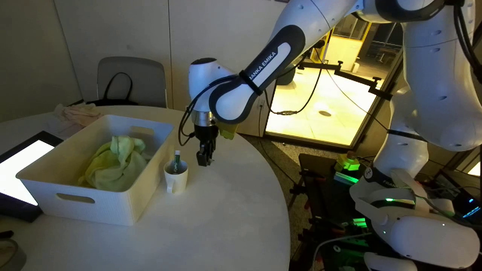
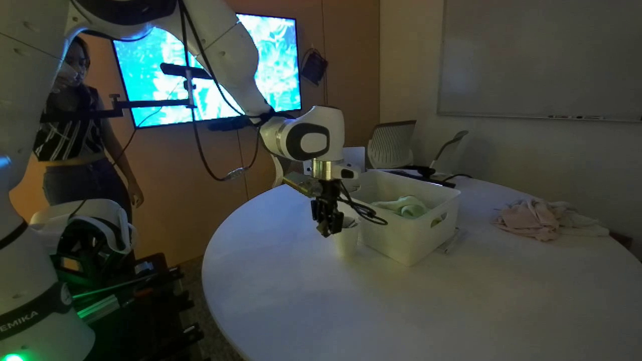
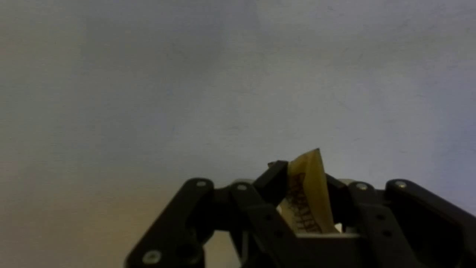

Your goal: Pick up the yellow towel put it in the basket, pick up a black masking tape put it in the cup, pick up the light yellow towel put it in the basket, pick up the marker put it in the cup, pick up the white-brown towel put it in the basket and pick up the object put it in the cup

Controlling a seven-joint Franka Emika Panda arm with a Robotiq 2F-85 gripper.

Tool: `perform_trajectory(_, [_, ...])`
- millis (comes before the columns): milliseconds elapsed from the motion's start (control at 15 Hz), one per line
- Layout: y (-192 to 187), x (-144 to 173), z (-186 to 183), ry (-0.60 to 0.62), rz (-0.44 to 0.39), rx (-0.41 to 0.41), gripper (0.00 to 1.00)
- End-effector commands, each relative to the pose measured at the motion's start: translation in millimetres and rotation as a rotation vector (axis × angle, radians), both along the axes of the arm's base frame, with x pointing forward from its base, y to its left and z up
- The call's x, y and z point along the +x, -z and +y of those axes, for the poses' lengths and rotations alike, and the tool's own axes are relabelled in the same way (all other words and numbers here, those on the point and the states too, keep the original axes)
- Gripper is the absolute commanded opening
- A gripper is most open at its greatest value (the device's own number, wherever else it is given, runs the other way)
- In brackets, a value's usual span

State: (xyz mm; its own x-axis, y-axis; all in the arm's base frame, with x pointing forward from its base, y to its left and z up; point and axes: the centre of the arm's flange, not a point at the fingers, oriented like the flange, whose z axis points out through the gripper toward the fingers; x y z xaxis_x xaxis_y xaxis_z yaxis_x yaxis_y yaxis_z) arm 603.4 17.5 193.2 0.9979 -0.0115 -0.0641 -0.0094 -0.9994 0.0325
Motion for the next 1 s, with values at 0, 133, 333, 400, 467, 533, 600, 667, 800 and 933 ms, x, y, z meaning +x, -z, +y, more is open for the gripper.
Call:
perform_trajectory(0, [-27,-11,30,-0.017,-0.030,-0.043,0.03])
perform_trajectory(133, [-35,-11,47,-0.032,-0.052,-0.058,0.03])
perform_trajectory(333, [-46,-8,68,-0.057,-0.079,-0.071,0.03])
perform_trajectory(400, [-48,-5,74,-0.062,-0.082,-0.072,0.03])
perform_trajectory(467, [-48,-3,79,-0.064,-0.091,-0.073,0.03])
perform_trajectory(533, [-48,0,83,-0.068,-0.099,-0.073,0.03])
perform_trajectory(600, [-46,4,86,-0.070,-0.111,-0.070,0.03])
perform_trajectory(667, [-44,7,88,-0.071,-0.120,-0.067,0.03])
perform_trajectory(800, [-42,13,92,-0.082,-0.135,-0.057,0.03])
perform_trajectory(933, [-41,18,94,-0.093,-0.149,-0.051,0.03])
